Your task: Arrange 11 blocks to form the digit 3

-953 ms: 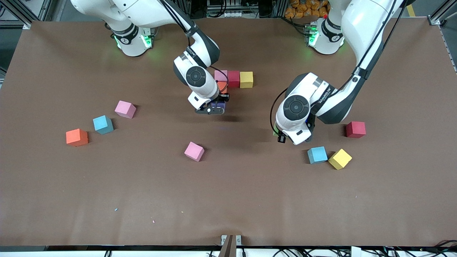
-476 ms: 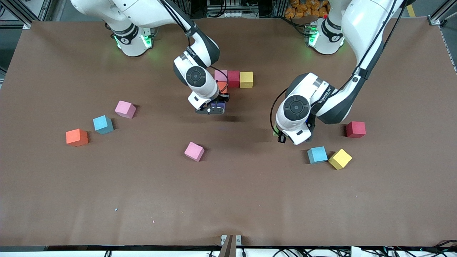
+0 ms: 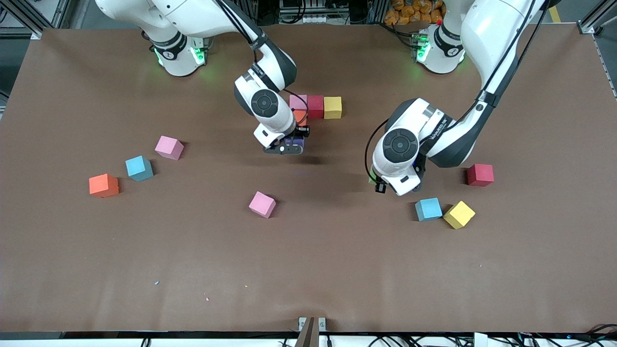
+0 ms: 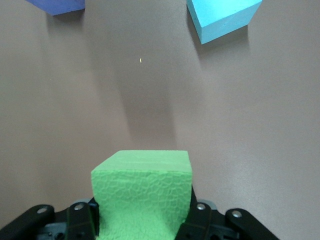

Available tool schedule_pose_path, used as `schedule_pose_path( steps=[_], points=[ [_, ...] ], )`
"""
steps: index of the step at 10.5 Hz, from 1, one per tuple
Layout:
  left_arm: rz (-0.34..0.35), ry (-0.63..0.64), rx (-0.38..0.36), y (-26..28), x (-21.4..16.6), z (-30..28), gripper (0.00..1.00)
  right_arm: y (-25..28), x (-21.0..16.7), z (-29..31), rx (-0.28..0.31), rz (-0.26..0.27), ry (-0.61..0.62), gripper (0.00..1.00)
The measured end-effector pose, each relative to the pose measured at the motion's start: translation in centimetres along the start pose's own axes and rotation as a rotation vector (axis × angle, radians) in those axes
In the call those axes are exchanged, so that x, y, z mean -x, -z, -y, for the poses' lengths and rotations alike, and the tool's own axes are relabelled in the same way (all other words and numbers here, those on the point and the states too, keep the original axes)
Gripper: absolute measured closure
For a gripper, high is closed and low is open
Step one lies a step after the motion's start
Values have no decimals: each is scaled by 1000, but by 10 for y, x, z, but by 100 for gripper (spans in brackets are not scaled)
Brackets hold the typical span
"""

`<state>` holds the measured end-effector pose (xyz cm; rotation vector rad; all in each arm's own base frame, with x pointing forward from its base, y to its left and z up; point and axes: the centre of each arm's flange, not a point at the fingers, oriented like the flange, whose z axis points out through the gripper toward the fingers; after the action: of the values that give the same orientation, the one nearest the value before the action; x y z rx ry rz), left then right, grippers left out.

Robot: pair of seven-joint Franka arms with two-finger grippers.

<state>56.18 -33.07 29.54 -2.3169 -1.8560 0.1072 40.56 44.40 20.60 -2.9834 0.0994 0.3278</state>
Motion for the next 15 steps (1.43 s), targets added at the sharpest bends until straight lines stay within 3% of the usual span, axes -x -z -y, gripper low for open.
schedule_pose_path(
  steps=[4, 8, 11, 15],
  points=[
    [0, 0, 0, 0, 0, 0, 44, -11, 1, -6, 15, 14, -2, 0],
    [0, -3, 0, 0, 2, 1, 44, -4, -6, -6, 3, 4, -7, 0],
    [0, -3, 0, 0, 2, 1, 44, 22, -20, -2, 8, 31, -5, 0],
    [-1, -4, -1, -1, 4, 1, 44, 67, -59, -18, -27, -23, -30, 0]
  ],
)
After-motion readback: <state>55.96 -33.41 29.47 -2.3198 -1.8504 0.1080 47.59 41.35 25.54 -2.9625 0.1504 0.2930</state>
